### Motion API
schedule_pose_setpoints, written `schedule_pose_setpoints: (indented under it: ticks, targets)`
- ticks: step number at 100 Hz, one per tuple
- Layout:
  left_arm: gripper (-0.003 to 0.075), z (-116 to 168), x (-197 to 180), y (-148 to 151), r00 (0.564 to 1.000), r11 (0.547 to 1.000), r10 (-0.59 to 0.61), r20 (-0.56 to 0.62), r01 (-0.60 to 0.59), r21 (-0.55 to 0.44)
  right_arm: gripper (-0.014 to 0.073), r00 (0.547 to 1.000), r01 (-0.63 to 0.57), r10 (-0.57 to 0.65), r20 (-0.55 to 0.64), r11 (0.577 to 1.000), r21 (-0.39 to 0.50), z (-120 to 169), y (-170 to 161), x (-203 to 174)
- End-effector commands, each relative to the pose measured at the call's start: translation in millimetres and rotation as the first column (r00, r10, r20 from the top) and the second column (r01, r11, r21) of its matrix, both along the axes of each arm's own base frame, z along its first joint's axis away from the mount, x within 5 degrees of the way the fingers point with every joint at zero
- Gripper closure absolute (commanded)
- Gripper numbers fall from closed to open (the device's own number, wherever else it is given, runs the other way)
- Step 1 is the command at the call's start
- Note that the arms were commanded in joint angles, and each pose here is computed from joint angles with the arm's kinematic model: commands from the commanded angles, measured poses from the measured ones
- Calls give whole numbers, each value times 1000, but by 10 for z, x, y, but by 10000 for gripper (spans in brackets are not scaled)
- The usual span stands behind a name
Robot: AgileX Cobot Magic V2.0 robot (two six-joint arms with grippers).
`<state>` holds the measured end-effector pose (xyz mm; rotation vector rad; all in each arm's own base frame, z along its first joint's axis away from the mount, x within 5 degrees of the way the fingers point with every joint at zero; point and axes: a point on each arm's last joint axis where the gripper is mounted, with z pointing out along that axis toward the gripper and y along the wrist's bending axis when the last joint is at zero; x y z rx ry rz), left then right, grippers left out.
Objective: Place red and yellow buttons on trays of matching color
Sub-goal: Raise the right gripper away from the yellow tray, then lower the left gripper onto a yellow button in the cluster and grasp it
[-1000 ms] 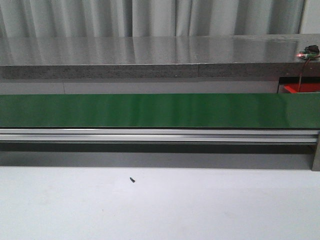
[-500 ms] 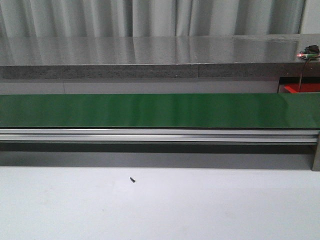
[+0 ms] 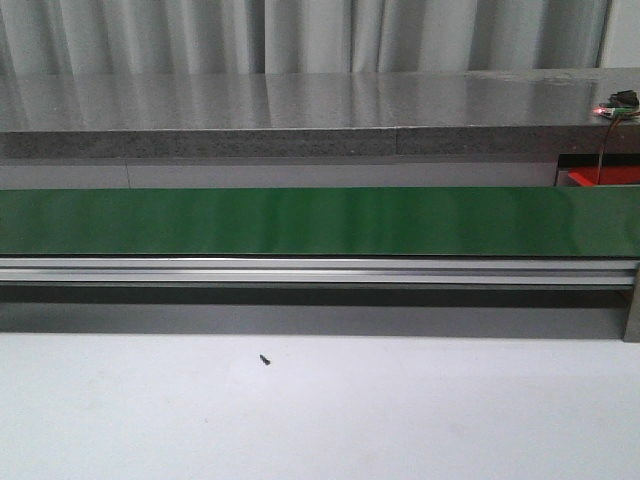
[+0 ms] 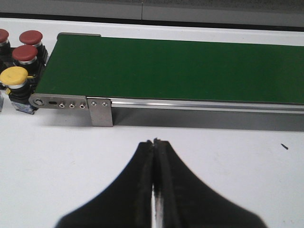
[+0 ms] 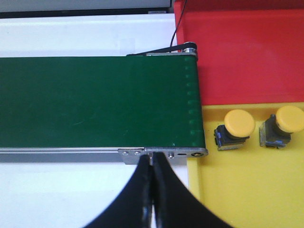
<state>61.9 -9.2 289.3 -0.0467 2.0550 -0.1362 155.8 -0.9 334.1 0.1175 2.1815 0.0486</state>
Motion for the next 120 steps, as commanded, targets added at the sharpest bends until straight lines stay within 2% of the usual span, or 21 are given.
schedule_pose_setpoints:
  ticks: [1,32,60,97,120]
  targets:
    - [740,133,29,-1,996,1000,5,84,-4,-17,662,992,-5,7,129,1000,-21,78,-5,-98]
    - [740,133,29,-1,996,1000,5,84,-4,-17,662,983,-4,8,183,1000,-22,-156,-4,-445]
    - [740,135,30,-4,996,1000,5,87,-3,-22,662,966,-2,8,258,1000,-22,-243,-4,-712]
    - [740,204,48,9,993,999,22,112,-19,-28,662,961,-2,8,275,1000,-22,-232,-4,-751]
    - [740,396,290,147,991,991,124,51,-126,34,662,961,-2,8,275,1000,-22,-232,-4,-751]
